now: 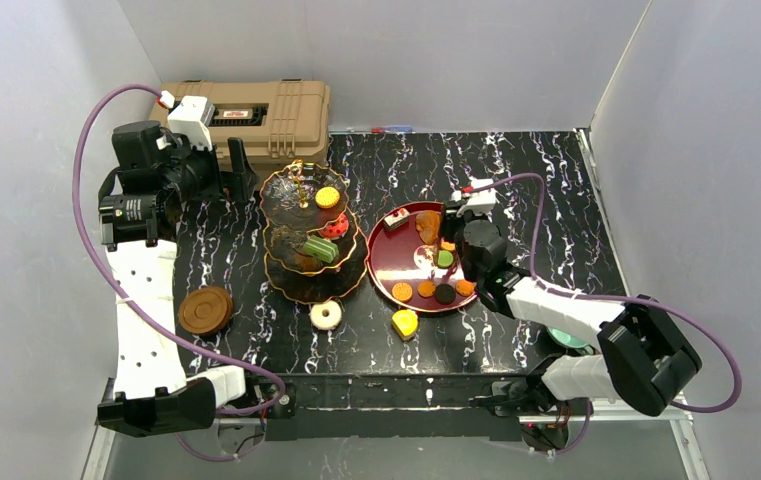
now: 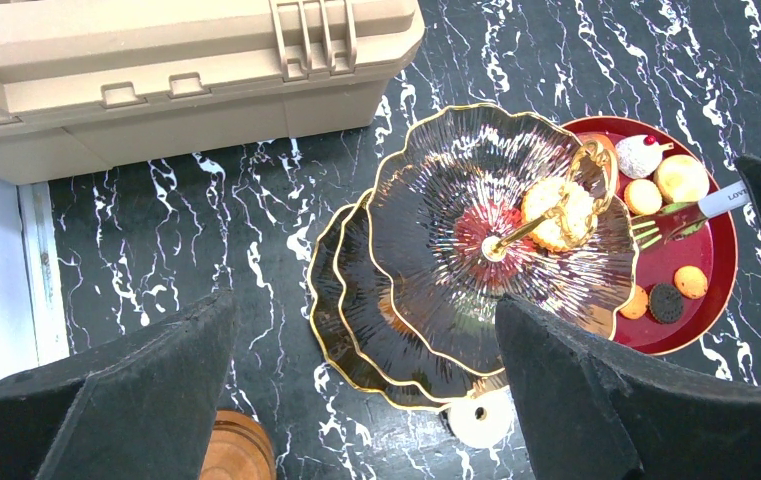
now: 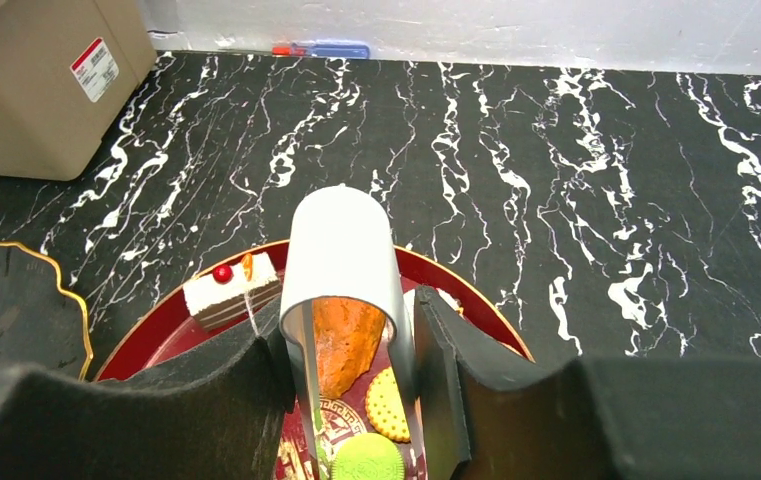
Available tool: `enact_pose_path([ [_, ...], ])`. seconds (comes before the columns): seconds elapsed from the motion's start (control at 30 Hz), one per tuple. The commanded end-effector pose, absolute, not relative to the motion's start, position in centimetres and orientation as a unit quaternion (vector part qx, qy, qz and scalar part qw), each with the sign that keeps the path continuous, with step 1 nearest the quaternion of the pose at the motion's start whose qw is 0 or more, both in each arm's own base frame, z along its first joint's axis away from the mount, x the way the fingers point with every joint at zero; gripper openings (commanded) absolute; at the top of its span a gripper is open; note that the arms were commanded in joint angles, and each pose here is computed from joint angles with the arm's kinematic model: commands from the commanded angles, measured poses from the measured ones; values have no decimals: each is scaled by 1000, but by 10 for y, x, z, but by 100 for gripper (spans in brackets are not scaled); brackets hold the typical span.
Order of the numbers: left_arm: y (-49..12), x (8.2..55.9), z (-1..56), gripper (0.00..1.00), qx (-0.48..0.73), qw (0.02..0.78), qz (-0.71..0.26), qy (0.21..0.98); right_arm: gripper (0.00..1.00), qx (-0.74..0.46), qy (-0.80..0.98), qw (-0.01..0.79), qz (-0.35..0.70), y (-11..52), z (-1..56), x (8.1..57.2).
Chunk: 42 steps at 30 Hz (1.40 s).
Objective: Serve the afternoon tea
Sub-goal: Pick up the desert from the tray, then place the desert on the desert table.
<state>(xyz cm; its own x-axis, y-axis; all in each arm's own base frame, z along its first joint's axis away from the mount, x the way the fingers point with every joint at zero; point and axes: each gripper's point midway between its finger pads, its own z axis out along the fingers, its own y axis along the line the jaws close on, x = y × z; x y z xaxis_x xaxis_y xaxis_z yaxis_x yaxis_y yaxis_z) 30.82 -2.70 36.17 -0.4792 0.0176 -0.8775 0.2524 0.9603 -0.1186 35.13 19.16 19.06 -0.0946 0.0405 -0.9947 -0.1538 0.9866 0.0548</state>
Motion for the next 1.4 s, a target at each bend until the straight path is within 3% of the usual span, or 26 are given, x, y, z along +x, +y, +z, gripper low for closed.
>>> enact_pose_path([
  [0.0, -29, 305, 370, 98, 87, 514, -119, 845, 49, -21, 711, 694, 112, 204, 216, 360],
  [0.47, -28, 305, 370, 98, 86, 515, -119, 845, 30, -42, 707, 695, 126, 213, 229, 359],
  [1.1, -28, 306, 362, 98, 81, 508, -120, 849, 22, -144, 601, 721, 313, 324, 478, 305],
  [1.37, -25, 306, 364, 98, 82, 512, -110, 848, 23, -189, 572, 713, 360, 392, 510, 276],
])
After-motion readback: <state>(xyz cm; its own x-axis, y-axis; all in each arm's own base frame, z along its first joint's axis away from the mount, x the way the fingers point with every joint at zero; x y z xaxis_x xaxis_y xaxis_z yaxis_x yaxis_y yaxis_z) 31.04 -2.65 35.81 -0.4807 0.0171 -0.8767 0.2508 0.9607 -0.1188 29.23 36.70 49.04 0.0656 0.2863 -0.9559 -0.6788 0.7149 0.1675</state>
